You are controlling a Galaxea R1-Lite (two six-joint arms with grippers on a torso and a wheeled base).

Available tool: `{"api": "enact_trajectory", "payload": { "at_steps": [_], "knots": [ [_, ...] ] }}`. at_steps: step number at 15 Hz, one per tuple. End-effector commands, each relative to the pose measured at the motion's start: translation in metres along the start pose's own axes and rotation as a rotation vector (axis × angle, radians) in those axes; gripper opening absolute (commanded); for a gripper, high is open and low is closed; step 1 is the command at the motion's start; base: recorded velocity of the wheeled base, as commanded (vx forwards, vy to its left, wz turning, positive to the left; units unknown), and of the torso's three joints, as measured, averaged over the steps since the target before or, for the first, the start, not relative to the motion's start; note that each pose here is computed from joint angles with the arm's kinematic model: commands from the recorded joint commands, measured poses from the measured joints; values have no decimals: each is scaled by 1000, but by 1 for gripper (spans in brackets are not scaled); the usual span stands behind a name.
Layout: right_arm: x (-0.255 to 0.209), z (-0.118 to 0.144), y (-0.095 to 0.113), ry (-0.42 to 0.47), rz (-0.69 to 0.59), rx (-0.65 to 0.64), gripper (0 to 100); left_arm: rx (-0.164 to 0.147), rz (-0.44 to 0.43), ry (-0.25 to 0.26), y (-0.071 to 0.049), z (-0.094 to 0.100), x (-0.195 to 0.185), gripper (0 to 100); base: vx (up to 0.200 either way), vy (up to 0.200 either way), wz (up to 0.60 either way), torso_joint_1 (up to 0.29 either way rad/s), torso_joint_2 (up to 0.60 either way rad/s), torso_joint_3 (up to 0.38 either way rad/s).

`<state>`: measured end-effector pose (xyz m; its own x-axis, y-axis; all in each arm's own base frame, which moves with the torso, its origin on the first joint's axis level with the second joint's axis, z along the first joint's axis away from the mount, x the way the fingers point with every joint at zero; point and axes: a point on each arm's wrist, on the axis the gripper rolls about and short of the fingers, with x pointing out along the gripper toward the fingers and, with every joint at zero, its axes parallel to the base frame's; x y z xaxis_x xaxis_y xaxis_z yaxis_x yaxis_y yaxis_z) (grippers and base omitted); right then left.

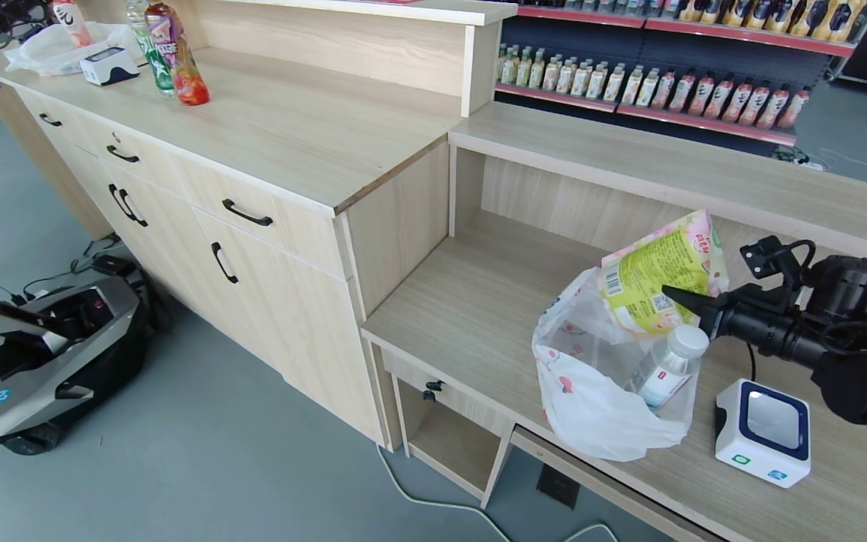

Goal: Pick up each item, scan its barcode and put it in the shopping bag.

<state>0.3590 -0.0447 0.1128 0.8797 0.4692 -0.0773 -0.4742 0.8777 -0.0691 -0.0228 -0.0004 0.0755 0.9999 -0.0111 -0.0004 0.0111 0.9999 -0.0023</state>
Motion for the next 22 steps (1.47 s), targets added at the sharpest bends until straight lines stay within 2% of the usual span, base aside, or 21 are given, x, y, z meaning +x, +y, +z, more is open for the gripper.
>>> {"api": "enact_trajectory", "payload": {
  "at_steps": [1, 7, 10, 14, 20, 22],
  "knots": [
    [4, 2, 1, -7, 7, 0, 0, -1, 0, 0, 0, 0, 0, 100, 0, 0, 0, 0, 0, 0],
    [19, 33, 7, -102, 46, -17, 0, -1, -1, 0, 0, 0, 0, 100, 0, 0, 0, 0, 0, 0],
    [23, 24, 6, -84, 47, -17, 0, -1, 0, 0, 0, 0, 0, 100, 0, 0, 0, 0, 0, 0],
    [43, 28, 7, -108, 77, -19, 0, -1, -1, 0, 0, 0, 0, 100, 0, 0, 0, 0, 0, 0],
    [59, 66, 28, -203, 143, -68, 0, -1, -1, 0, 0, 0, 0, 100, 0, 0, 0, 0, 0, 0],
    [53, 101, 45, -334, 175, -162, 0, 1, -1, 0, 0, 0, 0, 100, 0, 0, 0, 0, 0, 0]
  ]
}}
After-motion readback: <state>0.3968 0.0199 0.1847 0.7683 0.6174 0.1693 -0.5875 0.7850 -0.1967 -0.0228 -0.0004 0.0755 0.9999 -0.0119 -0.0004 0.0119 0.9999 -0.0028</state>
